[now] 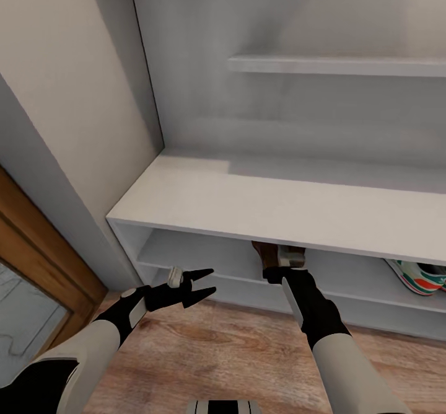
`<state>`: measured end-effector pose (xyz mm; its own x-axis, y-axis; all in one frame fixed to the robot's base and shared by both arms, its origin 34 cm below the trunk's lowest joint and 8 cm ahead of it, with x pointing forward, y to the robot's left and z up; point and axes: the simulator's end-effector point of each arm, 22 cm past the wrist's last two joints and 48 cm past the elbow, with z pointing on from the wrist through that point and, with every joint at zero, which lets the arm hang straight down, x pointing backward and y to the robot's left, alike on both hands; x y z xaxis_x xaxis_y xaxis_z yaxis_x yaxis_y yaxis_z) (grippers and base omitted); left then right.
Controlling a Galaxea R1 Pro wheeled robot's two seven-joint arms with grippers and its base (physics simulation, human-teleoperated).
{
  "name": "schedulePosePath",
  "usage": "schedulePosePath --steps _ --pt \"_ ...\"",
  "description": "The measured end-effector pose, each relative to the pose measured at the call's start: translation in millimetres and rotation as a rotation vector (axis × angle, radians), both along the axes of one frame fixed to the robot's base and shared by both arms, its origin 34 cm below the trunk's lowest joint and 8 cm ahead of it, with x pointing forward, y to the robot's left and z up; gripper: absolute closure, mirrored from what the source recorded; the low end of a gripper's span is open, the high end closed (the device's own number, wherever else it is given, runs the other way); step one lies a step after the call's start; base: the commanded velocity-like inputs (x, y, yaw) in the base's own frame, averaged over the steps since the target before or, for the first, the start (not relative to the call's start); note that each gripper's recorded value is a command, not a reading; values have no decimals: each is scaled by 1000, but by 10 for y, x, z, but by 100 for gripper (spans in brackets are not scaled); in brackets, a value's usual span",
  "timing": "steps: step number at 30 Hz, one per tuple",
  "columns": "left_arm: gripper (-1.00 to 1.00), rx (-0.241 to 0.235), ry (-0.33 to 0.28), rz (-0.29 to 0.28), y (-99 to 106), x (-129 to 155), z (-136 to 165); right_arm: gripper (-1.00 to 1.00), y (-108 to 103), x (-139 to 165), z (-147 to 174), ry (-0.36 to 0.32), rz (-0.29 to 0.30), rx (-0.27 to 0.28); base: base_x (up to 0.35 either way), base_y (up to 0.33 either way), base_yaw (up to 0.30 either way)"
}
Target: Pick up the two gym shoes and the two sandals from the corridor floor and place them onto the hallstand (shoe rack) in the corridor, making sure they are on the rack and not on the floor. Arrange them so the two gym shoes are next to each other and the two sandals are next to each other.
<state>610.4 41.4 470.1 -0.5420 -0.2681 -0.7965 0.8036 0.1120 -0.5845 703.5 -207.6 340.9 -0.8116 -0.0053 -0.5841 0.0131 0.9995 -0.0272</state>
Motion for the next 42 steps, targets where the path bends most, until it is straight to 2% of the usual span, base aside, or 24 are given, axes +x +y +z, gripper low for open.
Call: schedulePosePath --steps 20,41,42 --pt "-100 0 0 -1 0 -1 1 100 4 -17 -25 7 0 1 67 0 0" --pt "-100 -1 0 -1 0 -2 0 100 0 -20 -31 8 0 0 3 0 0" --pt "-100 -1 0 -1 0 -2 0 -100 3 -20 -31 8 0 1 0 0 0"
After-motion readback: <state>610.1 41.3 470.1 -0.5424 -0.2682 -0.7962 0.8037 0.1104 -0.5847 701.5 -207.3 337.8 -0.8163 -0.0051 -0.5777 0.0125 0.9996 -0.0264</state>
